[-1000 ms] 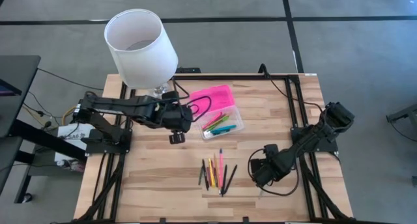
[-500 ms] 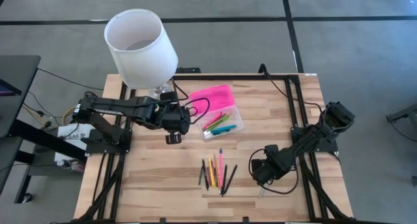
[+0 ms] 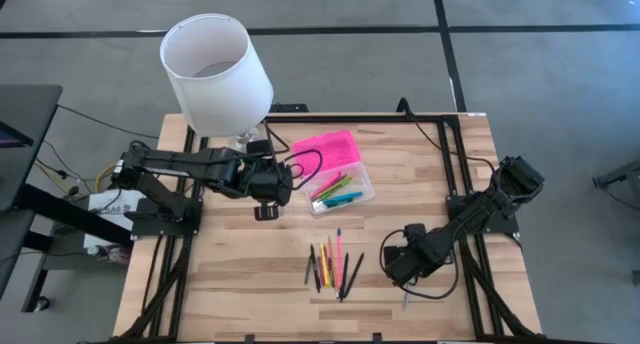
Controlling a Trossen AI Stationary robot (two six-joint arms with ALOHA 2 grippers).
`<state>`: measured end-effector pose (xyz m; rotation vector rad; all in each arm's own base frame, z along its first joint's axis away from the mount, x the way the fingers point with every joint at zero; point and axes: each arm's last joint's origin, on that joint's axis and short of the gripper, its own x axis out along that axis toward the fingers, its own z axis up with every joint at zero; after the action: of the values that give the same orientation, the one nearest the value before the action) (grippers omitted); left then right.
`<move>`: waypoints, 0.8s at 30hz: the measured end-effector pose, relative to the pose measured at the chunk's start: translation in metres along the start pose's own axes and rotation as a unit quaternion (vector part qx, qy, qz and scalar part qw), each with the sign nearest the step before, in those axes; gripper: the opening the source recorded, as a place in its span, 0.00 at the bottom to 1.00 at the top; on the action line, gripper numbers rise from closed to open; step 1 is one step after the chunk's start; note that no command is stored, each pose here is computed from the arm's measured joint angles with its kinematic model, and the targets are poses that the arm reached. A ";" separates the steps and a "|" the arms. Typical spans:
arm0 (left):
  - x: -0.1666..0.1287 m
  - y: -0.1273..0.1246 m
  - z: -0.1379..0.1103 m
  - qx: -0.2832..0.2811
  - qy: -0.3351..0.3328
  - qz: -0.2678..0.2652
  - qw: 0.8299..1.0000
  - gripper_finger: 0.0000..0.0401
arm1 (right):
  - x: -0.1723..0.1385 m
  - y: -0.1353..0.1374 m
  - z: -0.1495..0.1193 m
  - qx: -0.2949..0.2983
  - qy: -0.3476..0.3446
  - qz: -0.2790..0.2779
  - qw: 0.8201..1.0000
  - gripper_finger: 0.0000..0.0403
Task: Pick & place school supplies into a supply box
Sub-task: Put the blue scissors into the pink supply box
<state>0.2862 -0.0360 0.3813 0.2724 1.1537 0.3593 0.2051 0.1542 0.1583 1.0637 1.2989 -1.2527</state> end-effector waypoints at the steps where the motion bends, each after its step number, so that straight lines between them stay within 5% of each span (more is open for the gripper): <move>1: 0.000 0.000 0.000 0.000 0.000 0.000 1.000 0.37 | -0.001 0.000 0.000 0.000 -0.002 -0.003 1.000 0.39; 24: 0.000 0.000 0.000 0.000 0.000 0.000 1.000 0.37 | 0.026 -0.008 0.004 -0.007 0.004 0.013 1.000 0.38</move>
<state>0.2862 -0.0361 0.3812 0.2723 1.1544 0.3595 0.1945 0.1479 0.1337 1.0737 1.2953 -1.2187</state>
